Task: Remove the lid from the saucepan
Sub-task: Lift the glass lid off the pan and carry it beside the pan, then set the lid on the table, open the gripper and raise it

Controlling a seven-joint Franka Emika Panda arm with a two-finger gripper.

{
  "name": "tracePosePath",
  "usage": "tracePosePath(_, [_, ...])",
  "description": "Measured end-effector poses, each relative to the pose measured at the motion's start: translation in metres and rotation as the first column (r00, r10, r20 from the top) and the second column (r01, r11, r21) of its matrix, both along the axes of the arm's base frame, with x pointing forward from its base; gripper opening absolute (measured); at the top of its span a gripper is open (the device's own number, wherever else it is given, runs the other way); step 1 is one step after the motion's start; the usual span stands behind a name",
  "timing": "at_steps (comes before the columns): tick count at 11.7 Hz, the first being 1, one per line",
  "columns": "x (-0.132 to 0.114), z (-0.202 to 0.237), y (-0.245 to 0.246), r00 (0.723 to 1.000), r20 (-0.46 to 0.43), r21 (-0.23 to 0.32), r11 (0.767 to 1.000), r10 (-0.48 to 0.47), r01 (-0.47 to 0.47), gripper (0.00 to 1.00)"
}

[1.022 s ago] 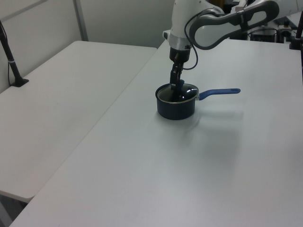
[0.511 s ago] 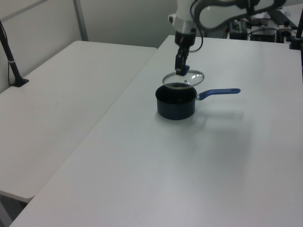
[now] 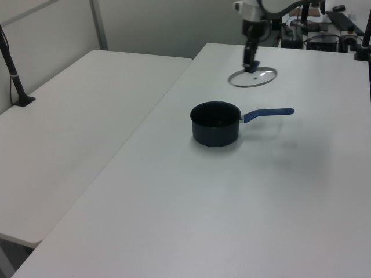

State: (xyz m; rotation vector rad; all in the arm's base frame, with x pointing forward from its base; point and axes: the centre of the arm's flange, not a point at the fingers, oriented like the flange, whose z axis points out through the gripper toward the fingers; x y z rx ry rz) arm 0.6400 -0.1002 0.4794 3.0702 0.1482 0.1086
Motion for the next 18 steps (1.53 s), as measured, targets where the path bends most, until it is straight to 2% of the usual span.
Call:
tracePosePath(2, [-0.025, -0.031, -0.028, 0.998, -0.064, 0.008, 1.000, 0.009, -0.008, 0.60])
tracePosePath(5, [-0.044, -0.101, -0.021, 0.995, -0.086, -0.009, 0.999, 0.040, -0.041, 0.60])
tracePosePath(10, [-0.052, -0.128, -0.014, 0.992, -0.116, -0.003, 0.999, 0.052, -0.053, 0.60])
tracePosePath(11, [-0.052, -0.131, -0.013, 0.991, -0.122, -0.004, 0.999, 0.053, -0.054, 0.64])
tracePosePath(12, [-0.052, -0.138, -0.012, 0.990, -0.134, -0.002, 0.998, 0.054, -0.055, 0.76])
tracePosePath(13, [-0.052, -0.144, -0.012, 0.988, -0.144, 0.001, 0.999, 0.054, -0.055, 0.77])
tracePosePath(15, [-0.047, -0.133, -0.013, 0.989, -0.136, -0.003, 0.999, 0.050, -0.051, 1.00])
tracePosePath(18, [-0.032, -0.054, -0.013, 0.995, -0.085, -0.018, 0.999, 0.044, -0.046, 1.00])
